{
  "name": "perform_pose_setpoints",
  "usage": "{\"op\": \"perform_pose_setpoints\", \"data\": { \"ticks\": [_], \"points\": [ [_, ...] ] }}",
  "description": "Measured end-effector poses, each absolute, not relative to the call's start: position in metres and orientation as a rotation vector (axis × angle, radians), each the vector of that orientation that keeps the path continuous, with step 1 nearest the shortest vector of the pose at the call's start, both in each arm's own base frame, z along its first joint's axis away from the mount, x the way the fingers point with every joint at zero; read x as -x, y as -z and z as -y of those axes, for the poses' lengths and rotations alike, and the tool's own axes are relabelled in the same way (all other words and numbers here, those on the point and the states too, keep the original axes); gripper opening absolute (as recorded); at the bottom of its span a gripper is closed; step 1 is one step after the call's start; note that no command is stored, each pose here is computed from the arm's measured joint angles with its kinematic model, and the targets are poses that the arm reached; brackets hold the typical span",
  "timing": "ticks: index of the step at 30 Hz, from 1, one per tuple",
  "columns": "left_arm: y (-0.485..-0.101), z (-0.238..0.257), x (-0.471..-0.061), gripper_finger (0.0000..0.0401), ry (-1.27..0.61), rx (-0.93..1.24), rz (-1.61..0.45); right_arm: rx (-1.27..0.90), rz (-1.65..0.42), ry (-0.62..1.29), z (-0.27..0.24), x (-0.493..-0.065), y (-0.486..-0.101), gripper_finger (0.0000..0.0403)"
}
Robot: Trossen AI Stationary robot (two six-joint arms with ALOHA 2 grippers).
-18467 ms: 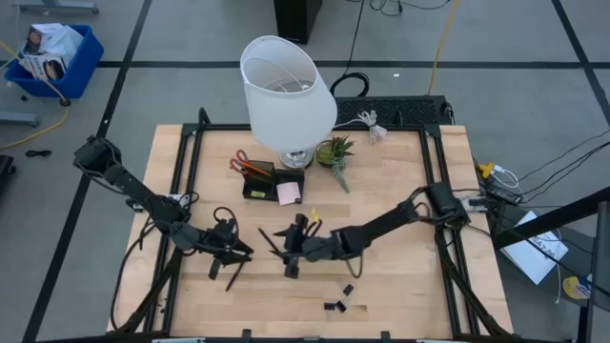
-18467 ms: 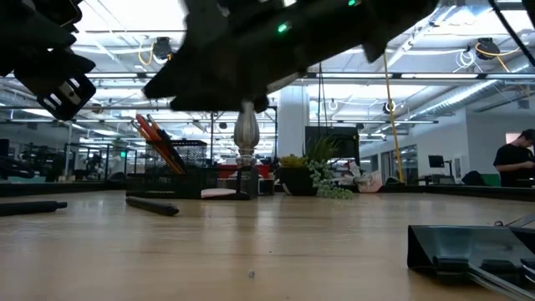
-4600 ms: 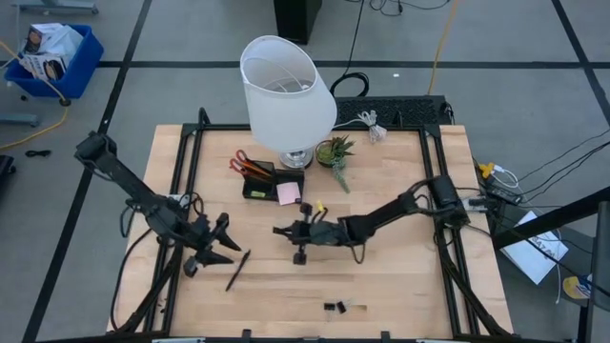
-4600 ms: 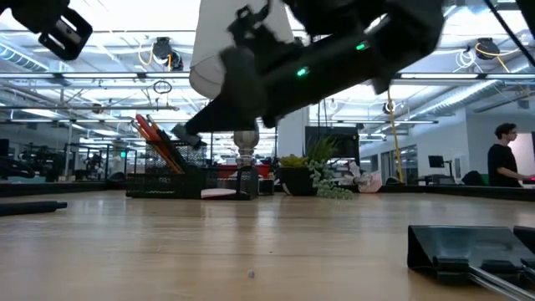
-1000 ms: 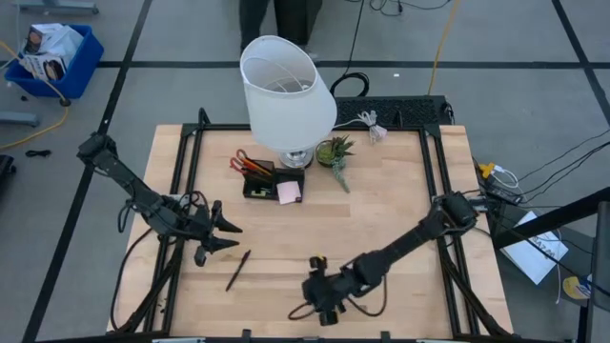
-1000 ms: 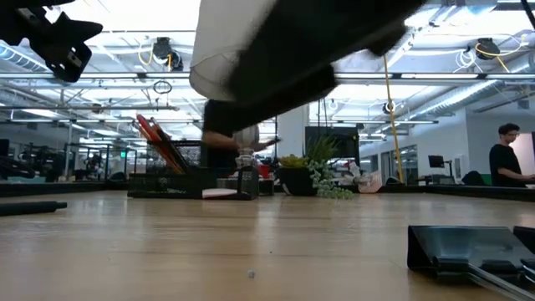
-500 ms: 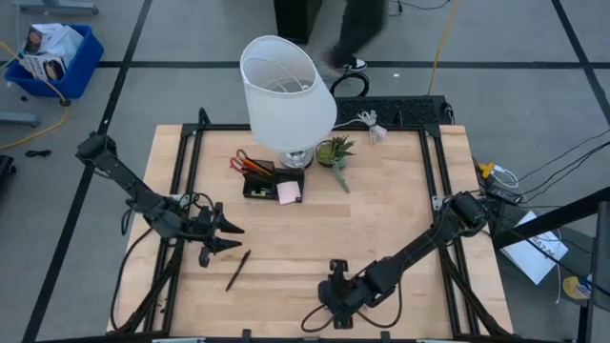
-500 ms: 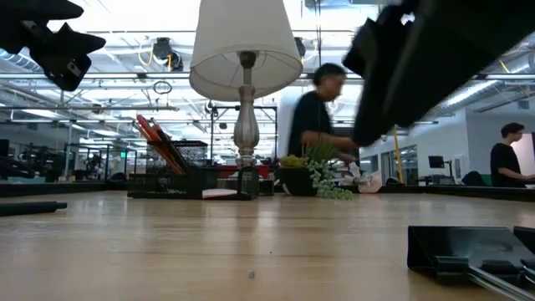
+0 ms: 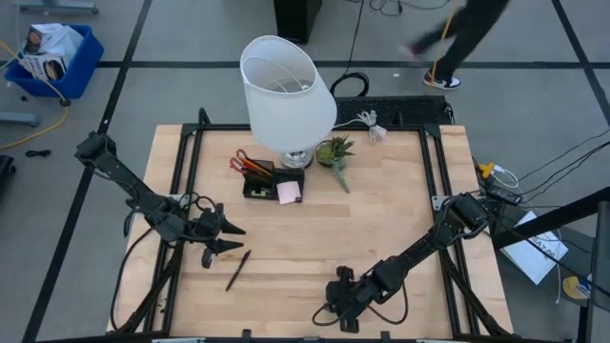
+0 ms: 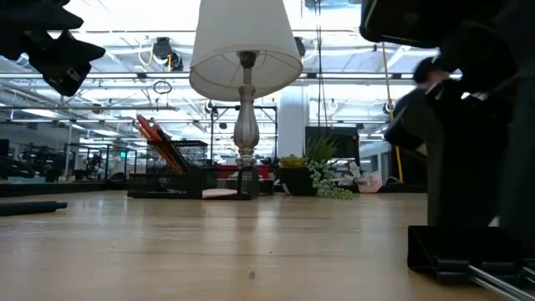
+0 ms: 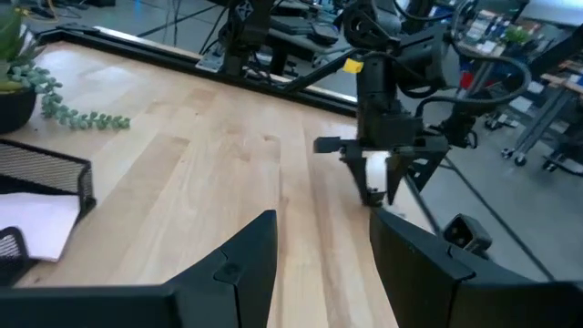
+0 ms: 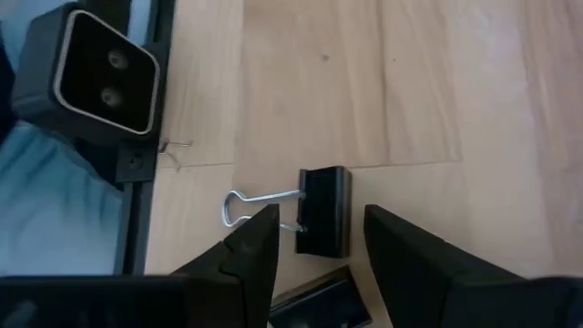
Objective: Pick and place office supplies into organizer
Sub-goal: Put the black binder clip into the black desk organizer
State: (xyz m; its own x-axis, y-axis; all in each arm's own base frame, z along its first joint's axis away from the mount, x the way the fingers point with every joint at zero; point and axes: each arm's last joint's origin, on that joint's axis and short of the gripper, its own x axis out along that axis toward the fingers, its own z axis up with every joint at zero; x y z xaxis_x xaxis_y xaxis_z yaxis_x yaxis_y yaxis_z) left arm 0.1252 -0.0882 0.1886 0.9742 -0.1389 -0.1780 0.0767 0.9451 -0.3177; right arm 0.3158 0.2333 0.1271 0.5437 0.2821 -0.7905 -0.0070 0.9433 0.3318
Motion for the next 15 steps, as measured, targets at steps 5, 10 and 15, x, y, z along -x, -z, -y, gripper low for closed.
{"op": "perform_pose_setpoints", "data": {
  "ticks": [5,10,15],
  "points": [
    [-0.186,0.089,-0.126,0.0179,0.091,0.315,-0.211,-0.322,-0.966,-0.179,-0.229,-0.310,-0.117,0.0153],
    [-0.185,0.089,-0.127,0.0179,0.089,0.312,-0.216,-0.277,-0.920,-0.174,-0.225,-0.306,-0.110,0.0143],
    [-0.185,0.089,-0.127,0.0179,0.089,0.313,-0.215,-0.212,-0.901,-0.177,-0.224,-0.306,-0.109,0.0113]
  ]
}}
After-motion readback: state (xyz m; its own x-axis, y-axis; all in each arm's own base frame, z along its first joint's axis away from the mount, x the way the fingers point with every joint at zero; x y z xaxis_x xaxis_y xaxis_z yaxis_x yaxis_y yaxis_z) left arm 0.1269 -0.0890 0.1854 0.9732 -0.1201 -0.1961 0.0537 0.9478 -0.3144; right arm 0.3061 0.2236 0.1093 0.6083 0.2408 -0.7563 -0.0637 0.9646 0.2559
